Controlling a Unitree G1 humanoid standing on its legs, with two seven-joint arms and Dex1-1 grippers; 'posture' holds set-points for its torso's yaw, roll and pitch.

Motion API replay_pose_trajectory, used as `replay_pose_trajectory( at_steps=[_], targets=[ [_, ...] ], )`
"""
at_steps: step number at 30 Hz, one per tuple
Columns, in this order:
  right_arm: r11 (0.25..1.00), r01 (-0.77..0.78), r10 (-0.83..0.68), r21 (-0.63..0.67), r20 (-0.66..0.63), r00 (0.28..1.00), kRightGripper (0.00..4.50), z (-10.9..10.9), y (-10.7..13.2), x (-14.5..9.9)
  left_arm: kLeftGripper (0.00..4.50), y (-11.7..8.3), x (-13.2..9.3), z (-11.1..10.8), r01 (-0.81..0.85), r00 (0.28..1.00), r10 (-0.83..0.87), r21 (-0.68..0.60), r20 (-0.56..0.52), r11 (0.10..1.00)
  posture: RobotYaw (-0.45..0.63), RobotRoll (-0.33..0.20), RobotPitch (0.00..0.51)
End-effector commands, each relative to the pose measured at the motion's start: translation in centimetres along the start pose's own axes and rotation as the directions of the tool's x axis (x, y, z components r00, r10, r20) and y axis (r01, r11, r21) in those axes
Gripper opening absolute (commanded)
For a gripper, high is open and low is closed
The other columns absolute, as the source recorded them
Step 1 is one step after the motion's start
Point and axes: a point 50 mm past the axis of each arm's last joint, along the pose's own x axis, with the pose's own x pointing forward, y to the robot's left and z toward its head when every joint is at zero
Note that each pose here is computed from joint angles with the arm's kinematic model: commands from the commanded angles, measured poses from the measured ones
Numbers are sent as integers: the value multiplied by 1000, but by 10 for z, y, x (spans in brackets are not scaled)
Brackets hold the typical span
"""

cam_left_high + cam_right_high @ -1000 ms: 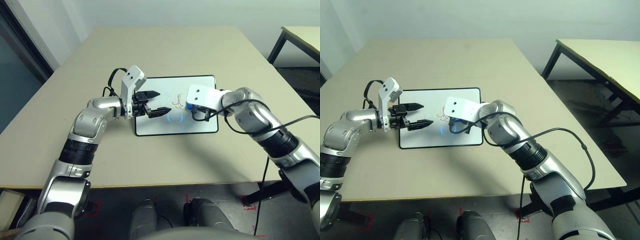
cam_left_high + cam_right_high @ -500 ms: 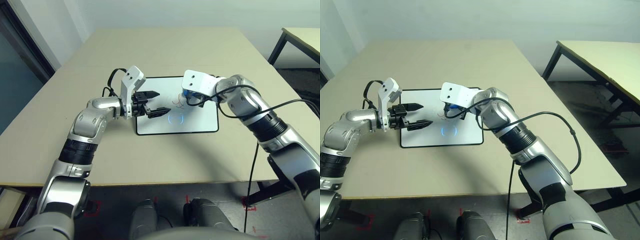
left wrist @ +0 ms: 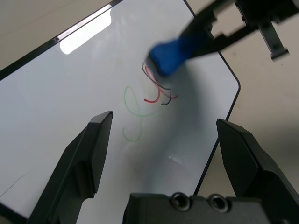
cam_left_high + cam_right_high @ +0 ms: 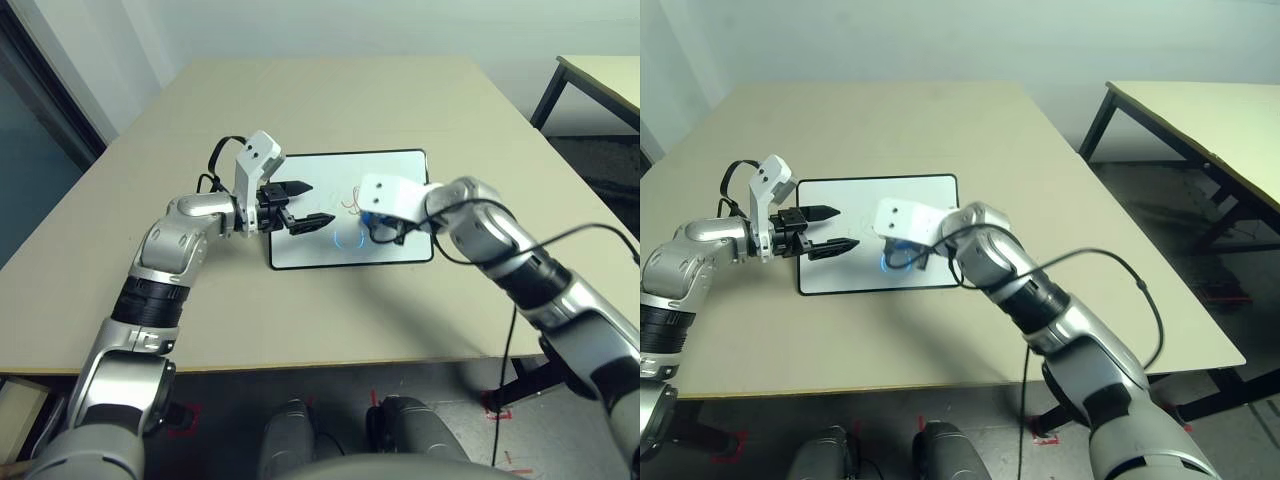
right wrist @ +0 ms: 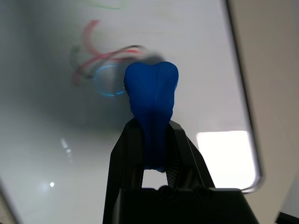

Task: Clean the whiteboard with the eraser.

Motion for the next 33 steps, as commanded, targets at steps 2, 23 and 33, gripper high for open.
replay_pose_trajectory(
  at_steps=[2,23,33],
  targets=[
    [1000,18,-17,19,-52,998,602,-16,-2,4,4500,3,-1,-1,-9,1000,9,8,-6,1000,-87,0,19],
    [999,-35,35,-17,3,999,600,2,12,-9,4500,3,5,0,6,1000,-6,11,6,1000,-114,0,16],
    [974,-202,199,-102,-40,979,600,-13,63,-5,4500,3,1,2,-6,1000,6,11,3,1000,-96,0,22]
  ],
)
